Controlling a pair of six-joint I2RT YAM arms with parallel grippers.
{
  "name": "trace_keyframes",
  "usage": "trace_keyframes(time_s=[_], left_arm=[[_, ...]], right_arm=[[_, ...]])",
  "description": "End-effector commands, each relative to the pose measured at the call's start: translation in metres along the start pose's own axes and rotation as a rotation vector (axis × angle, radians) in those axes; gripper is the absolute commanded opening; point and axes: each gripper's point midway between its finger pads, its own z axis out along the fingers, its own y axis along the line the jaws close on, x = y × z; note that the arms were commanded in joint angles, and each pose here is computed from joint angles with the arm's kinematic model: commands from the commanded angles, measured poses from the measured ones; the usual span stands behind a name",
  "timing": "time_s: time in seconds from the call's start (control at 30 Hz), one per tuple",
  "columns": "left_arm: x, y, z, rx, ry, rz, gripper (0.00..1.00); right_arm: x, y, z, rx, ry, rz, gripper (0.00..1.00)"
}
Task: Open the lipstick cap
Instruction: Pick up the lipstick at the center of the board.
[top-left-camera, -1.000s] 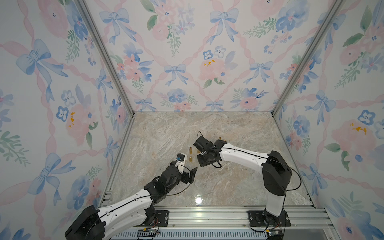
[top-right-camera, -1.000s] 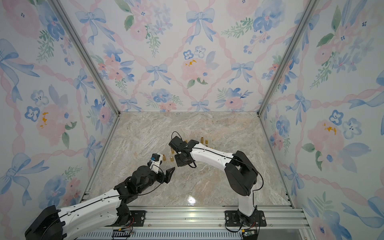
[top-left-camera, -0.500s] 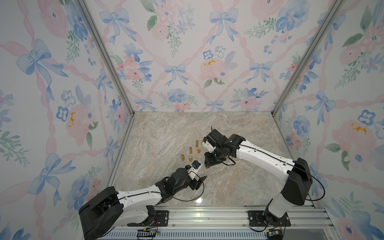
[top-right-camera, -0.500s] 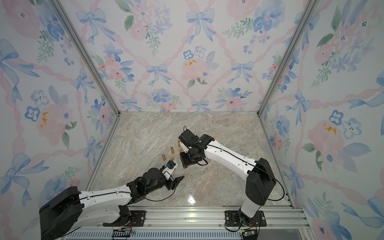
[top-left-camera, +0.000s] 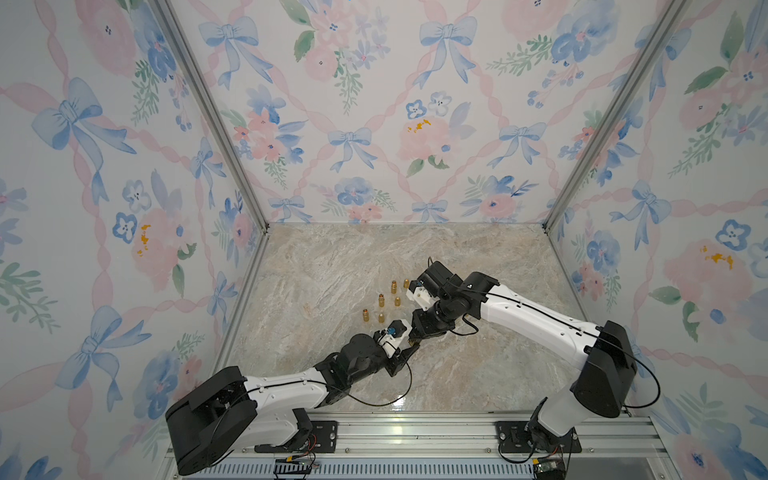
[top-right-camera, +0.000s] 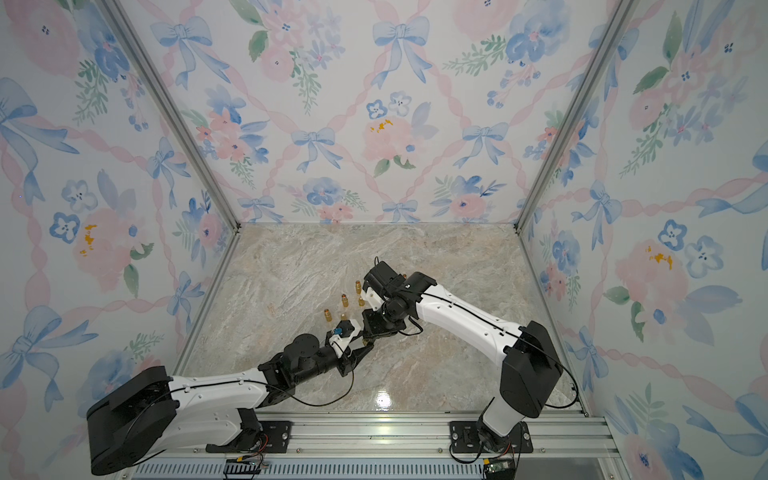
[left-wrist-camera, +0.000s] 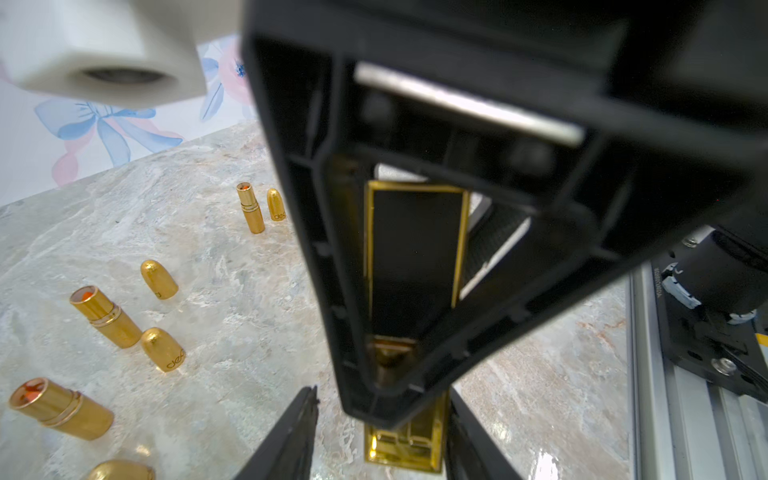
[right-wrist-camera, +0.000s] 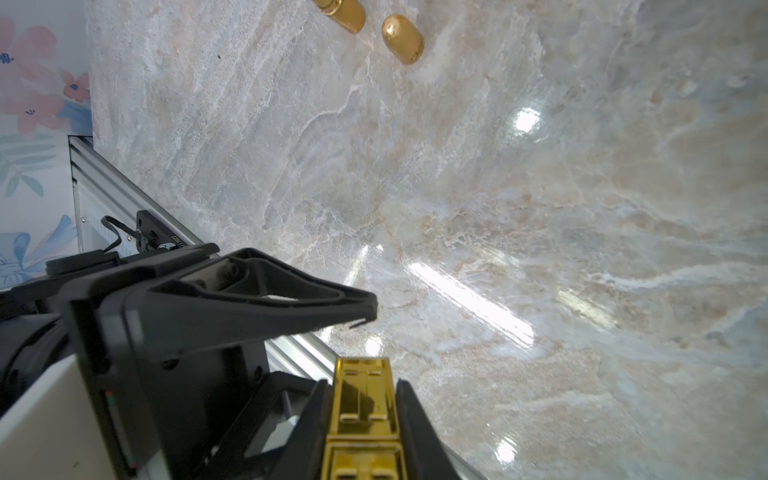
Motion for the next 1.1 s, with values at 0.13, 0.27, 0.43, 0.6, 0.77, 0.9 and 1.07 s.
trace_keyframes(time_s=[0.13,0.27,0.43,0.6,0.77,0.9,1.07], left_arm=[[-0.024,-0.003,0.001,0.015,-0.085,0.019,0.33],[-0.024,-0.001,0.002,0.000,-0.083,0.017,0.21],[-0.024,0.003,0.001,-0.024,-0.086,0.010,0.10],[-0.019,0.009,0.001,-0.056,-0.075,-0.008,0.00],[-0.012,0.015,0.000,-0.091,-0.059,-0.039,0.00],[-0.005,0.019,-0.002,-0.115,-0.047,-0.056,0.00],[-0.007,0.020,-0.002,-0.118,-0.049,-0.064,0.00]], right_arm=[[0.002,0.003,0.000,-0.032,-0.001,0.026,0.27],[0.000,0.004,-0.002,-0.039,-0.009,0.031,0.27],[-0.002,0.005,-0.005,-0.039,-0.021,0.027,0.27],[-0.005,0.003,-0.010,-0.021,-0.048,0.014,0.31],[-0.010,0.003,-0.017,-0.005,-0.080,-0.003,0.38],[-0.011,-0.005,-0.024,0.052,-0.099,-0.018,0.47],[-0.012,-0.006,-0.027,0.063,-0.117,-0.030,0.48]])
